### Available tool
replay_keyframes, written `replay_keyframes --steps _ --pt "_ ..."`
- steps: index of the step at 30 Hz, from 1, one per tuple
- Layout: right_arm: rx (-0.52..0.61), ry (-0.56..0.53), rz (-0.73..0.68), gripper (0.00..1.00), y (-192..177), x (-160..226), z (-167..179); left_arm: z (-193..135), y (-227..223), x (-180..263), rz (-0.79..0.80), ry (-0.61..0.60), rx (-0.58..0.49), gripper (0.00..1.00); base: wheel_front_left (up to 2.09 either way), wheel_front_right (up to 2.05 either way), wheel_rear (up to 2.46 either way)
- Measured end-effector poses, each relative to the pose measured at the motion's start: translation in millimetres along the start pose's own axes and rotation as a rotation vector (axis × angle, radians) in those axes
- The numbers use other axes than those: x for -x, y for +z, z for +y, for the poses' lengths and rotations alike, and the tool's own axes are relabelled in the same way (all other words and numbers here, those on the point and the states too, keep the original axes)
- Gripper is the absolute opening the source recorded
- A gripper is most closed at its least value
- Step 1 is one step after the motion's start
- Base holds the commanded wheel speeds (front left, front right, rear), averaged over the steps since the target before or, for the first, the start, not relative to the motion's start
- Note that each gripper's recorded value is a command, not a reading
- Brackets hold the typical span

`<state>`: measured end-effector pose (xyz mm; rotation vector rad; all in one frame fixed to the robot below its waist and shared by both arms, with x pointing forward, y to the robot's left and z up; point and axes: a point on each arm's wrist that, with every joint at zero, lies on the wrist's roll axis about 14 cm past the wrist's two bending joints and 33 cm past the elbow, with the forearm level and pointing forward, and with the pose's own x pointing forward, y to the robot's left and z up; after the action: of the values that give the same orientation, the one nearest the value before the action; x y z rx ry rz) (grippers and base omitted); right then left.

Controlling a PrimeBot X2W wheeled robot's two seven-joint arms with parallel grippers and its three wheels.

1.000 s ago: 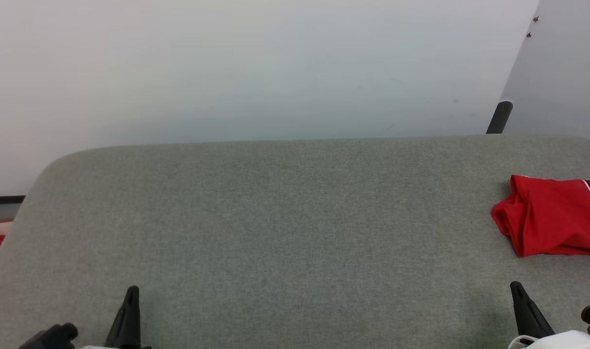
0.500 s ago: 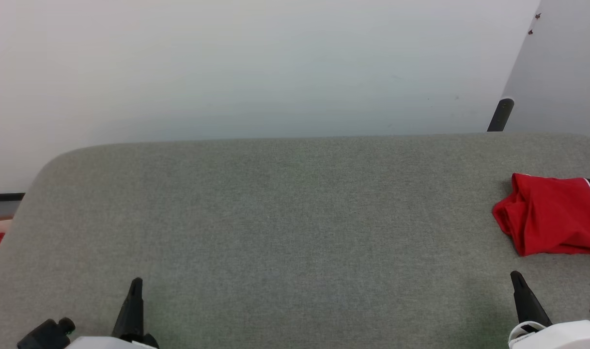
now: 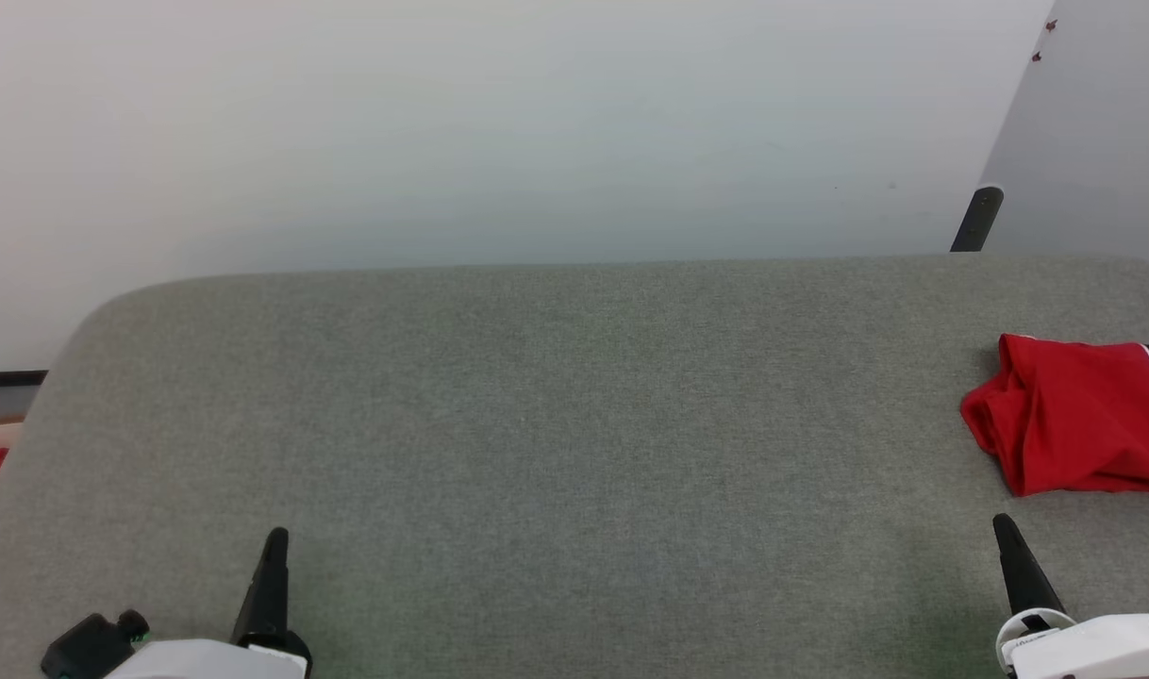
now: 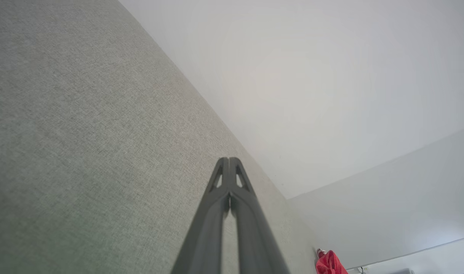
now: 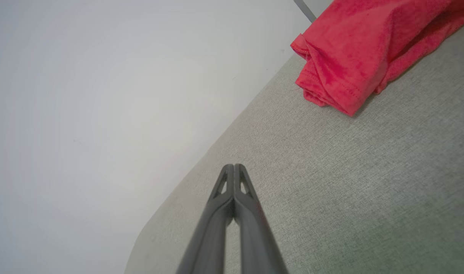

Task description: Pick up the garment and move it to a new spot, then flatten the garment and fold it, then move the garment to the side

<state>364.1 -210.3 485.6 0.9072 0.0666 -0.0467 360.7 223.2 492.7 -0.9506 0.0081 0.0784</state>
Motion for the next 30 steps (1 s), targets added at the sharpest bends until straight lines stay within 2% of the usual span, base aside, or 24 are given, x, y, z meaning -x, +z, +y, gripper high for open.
replay_keyframes --steps 30 --pt "-0.322 0.019 -0.006 0.00 1.4 -9.7 8.8 -10.0 -6.8 -12.1 0.025 -0.011 0.299 0.00 0.00 0.00 0.00"
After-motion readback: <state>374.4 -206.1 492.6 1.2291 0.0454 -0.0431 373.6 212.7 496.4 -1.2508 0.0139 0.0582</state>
